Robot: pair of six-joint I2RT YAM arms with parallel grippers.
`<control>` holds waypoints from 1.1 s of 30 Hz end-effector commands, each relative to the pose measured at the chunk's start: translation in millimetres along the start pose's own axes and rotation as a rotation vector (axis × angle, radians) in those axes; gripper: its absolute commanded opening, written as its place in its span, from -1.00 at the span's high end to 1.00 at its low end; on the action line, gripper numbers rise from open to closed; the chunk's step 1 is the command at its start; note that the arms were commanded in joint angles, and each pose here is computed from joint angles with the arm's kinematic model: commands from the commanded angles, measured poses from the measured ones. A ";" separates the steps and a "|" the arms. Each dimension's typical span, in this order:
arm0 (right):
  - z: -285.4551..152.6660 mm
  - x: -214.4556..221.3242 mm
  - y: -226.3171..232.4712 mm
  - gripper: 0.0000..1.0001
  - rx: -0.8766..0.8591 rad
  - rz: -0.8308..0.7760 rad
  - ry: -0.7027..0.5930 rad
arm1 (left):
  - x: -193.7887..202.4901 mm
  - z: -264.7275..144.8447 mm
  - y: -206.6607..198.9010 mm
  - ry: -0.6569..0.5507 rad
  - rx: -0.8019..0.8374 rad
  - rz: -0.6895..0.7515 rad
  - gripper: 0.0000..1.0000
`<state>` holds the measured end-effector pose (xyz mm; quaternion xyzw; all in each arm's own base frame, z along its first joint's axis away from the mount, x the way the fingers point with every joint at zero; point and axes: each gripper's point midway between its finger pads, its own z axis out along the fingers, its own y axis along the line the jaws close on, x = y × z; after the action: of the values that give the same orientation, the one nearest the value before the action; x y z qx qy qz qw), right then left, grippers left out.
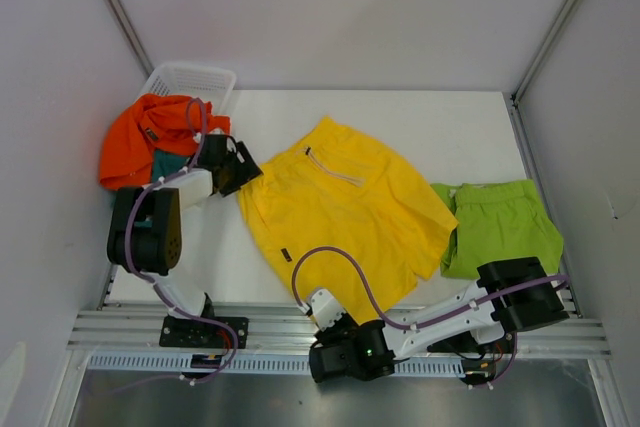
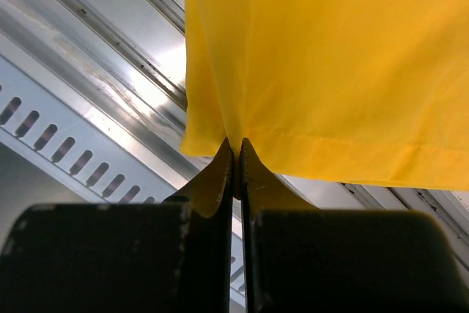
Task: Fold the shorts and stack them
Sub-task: Fold the shorts
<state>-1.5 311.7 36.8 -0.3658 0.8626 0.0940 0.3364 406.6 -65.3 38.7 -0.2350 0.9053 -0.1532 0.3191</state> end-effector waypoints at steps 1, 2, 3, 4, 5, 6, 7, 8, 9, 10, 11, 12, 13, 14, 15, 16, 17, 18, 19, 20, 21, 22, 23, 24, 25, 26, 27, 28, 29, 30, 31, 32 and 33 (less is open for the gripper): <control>-4.9 -6.0 0.5 1.00 -0.012 0.057 -0.038 | -8.0 -7.2 10.1 -0.038 -0.015 -0.030 -0.65; -4.7 -5.5 0.3 1.00 -0.011 0.061 -0.038 | -7.5 -8.9 10.7 -0.041 -0.010 -0.033 -0.64; -4.3 -4.9 0.7 1.00 -0.013 0.065 -0.037 | -9.1 -10.4 11.0 -0.049 0.003 -0.037 -0.62; -4.1 -3.9 0.9 1.00 -0.015 0.064 -0.036 | -10.9 -13.9 9.8 -0.060 0.011 -0.037 -0.61; -3.3 -3.1 0.0 1.00 -0.013 0.064 -0.035 | -12.4 -15.5 10.4 -0.068 0.012 -0.039 -0.58; -3.3 -3.8 0.9 1.00 -0.017 0.069 -0.035 | -13.8 -16.4 11.9 -0.069 0.014 -0.041 -0.57; -2.5 -2.9 0.3 1.00 -0.014 0.069 -0.035 | -13.9 -17.1 12.1 -0.066 0.016 -0.039 -0.56; -2.8 -2.4 0.4 1.00 -0.014 0.069 -0.034 | -13.5 -17.5 12.7 -0.060 0.020 -0.040 -0.56; -2.4 -2.0 0.4 1.00 -0.014 0.071 -0.031 | -8.8 -18.2 13.1 -0.043 0.032 -0.044 -0.56; -1.7 -1.4 0.0 1.00 -0.013 0.071 -0.029 | -8.1 -19.5 12.1 -0.042 0.039 -0.044 -0.58; -0.7 -0.7 -0.5 1.00 -0.011 0.073 -0.028 | -10.5 -24.5 8.5 -0.053 0.053 -0.043 -0.65; 0.2 0.2 -0.6 1.00 -0.012 0.074 -0.026 | -9.9 -27.1 7.9 -0.055 0.058 -0.042 -0.69; 1.4 0.9 -1.3 1.00 -0.009 0.075 -0.023 | -6.9 -29.8 6.3 -0.048 0.072 -0.041 -0.76; 1.7 1.0 -1.0 1.00 -0.009 0.076 -0.023 | -8.4 -35.9 3.8 -0.053 0.079 -0.040 -0.84; 2.0 1.3 -1.2 1.00 -0.009 0.075 -0.023 | -9.6 -39.2 2.3 -0.056 0.083 -0.037 -0.87; 2.5 1.2 -1.2 1.00 -0.008 0.079 -0.023 | -7.9 -42.3 4.6 -0.051 0.070 -0.036 -0.91; 2.7 1.5 -1.3 1.00 -0.008 0.079 -0.023 | -9.8 -45.8 4.4 -0.059 0.066 -0.035 -0.94; 2.6 1.7 -1.7 1.00 -0.008 0.079 -0.023 | -15.1 -52.7 1.5 -0.080 0.073 -0.029 -0.96; 2.8 1.9 -1.6 1.00 -0.008 0.083 -0.023 | -16.7 -56.1 1.6 -0.088 0.069 -0.027 -0.98; 3.0 2.4 -1.6 1.00 -0.009 0.083 -0.022 | -17.0 -58.7 3.5 -0.090 0.055 -0.027 -0.98; 3.4 3.2 -1.6 1.00 -0.010 0.085 -0.020 | -24.1 -63.7 12.6 -0.110 0.040 -0.050 -0.98; 4.3 5.0 -2.6 1.00 -0.009 0.086 -0.017 | -25.9 -66.1 13.1 -0.117 0.038 -0.053 -0.98; 5.4 5.3 -2.6 1.00 -0.008 0.088 -0.016 | -26.1 -67.9 15.7 -0.121 0.033 -0.059 -0.98; 5.9 6.3 -2.7 1.00 -0.009 0.090 -0.013 | -25.3 -70.6 17.3 -0.128 0.034 -0.061 -0.98; 6.4 6.8 -3.1 1.00 -0.007 0.087 -0.013 | -26.0 -71.3 18.3 -0.135 0.029 -0.061 -0.99; 7.0 6.7 -2.9 1.00 -0.008 0.086 -0.013 | -27.2 -71.4 21.3 -0.144 0.018 -0.065 -0.97; 7.0 6.4 -2.6 1.00 -0.009 0.087 -0.013 | -28.6 -69.6 24.8 -0.154 0.009 -0.065 -0.94; 7.0 6.4 -2.6 1.00 -0.009 0.087 -0.013 | -25.2 -64.0 28.6 -0.137 -0.001 -0.067 -0.83; 6.7 5.4 -2.1 1.00 -0.012 0.088 -0.014 | -24.0 -60.6 31.8 -0.125 -0.006 -0.070 -0.79; 6.3 5.1 -1.9 1.00 -0.013 0.088 -0.016 | -21.5 -57.3 32.6 -0.109 -0.004 -0.068 -0.78; 6.7 5.3 -2.6 1.00 -0.011 0.088 -0.015 | -23.3 -54.1 32.9 -0.110 -0.003 -0.070 -0.77; 6.5 5.5 -2.6 1.00 -0.013 0.087 -0.015 | -18.4 -46.7 36.8 -0.090 -0.013 -0.073 -0.76; 6.6 5.1 -2.0 1.00 -0.015 0.089 -0.016 | -18.6 -43.7 36.4 -0.086 -0.010 -0.072 -0.76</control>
<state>-2.3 306.6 23.7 -0.3465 0.8734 0.1057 0.3254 375.8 -23.8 77.8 -0.2747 0.8788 -0.1536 0.3588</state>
